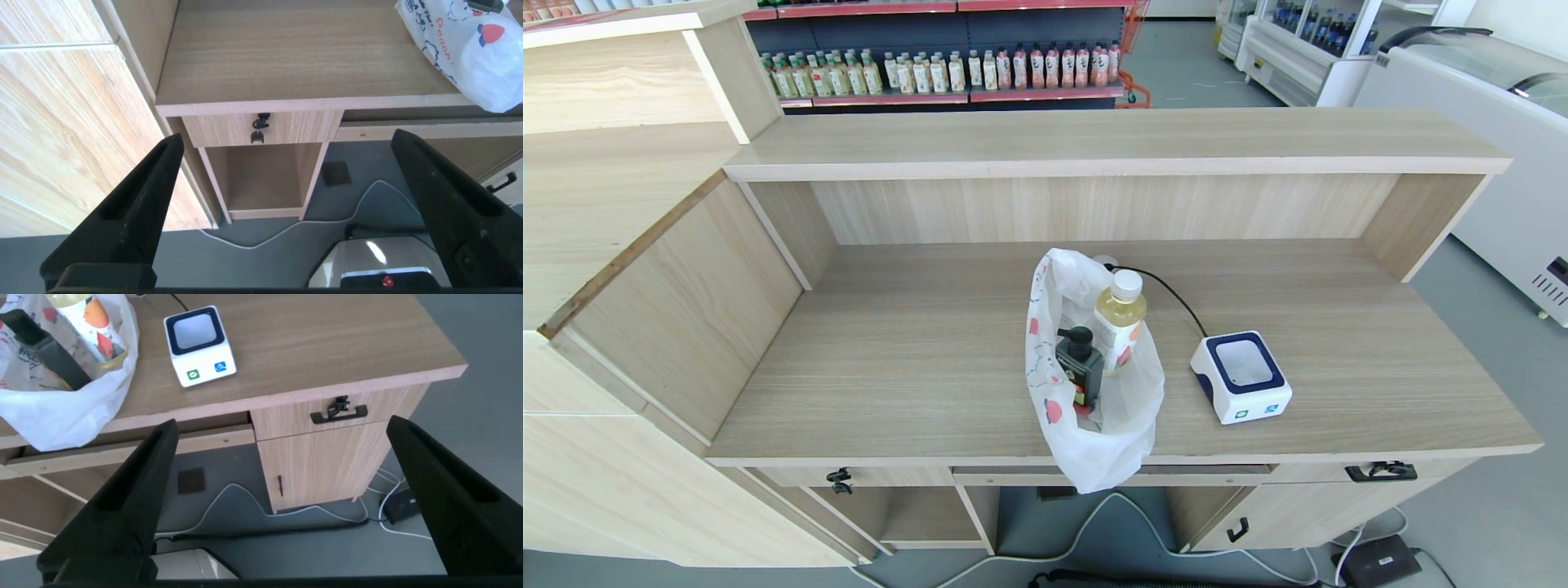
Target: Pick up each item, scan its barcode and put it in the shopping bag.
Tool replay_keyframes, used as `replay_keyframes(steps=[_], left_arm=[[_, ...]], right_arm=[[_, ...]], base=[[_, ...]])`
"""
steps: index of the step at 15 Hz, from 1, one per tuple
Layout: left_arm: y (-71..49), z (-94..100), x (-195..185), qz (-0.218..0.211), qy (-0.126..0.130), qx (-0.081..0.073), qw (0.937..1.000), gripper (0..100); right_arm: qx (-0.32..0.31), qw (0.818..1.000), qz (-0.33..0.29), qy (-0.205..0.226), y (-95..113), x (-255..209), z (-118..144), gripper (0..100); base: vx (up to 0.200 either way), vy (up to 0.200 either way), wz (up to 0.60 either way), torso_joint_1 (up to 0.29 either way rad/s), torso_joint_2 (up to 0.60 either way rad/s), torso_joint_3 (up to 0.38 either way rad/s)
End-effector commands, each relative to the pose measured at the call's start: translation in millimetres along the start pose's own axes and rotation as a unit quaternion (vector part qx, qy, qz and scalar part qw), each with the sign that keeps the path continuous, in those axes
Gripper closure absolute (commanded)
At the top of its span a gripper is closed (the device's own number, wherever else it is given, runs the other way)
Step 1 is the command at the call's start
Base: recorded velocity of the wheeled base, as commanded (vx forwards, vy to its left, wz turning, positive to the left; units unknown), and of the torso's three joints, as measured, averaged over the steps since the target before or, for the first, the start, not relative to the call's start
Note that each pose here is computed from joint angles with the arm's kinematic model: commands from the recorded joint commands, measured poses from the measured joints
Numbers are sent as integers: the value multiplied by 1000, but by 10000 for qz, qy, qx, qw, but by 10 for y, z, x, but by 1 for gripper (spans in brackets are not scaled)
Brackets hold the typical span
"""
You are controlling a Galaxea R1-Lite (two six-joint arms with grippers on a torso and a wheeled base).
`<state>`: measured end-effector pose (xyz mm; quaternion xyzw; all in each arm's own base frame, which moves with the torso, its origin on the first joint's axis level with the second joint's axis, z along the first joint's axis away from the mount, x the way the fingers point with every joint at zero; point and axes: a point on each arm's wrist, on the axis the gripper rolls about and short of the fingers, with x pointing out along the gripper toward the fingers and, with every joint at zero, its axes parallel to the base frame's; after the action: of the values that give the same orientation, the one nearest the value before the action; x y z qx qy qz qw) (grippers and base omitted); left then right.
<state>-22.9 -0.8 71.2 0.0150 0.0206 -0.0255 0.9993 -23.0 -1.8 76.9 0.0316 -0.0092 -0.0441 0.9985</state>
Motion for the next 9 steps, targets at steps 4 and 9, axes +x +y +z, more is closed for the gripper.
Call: replay_keyframes(steps=[4,9], left_arm=[[0,0,0,-1,-3,-1,10000,0],[0,0,0,-1,-3,-1,10000,0]], right_arm=[[1,10000,-2,10,0,1,0,0],[-7,10000,-2,10,0,1,0,0]], base=[[0,0,0,0,0,0],[0,0,0,0,0,0]])
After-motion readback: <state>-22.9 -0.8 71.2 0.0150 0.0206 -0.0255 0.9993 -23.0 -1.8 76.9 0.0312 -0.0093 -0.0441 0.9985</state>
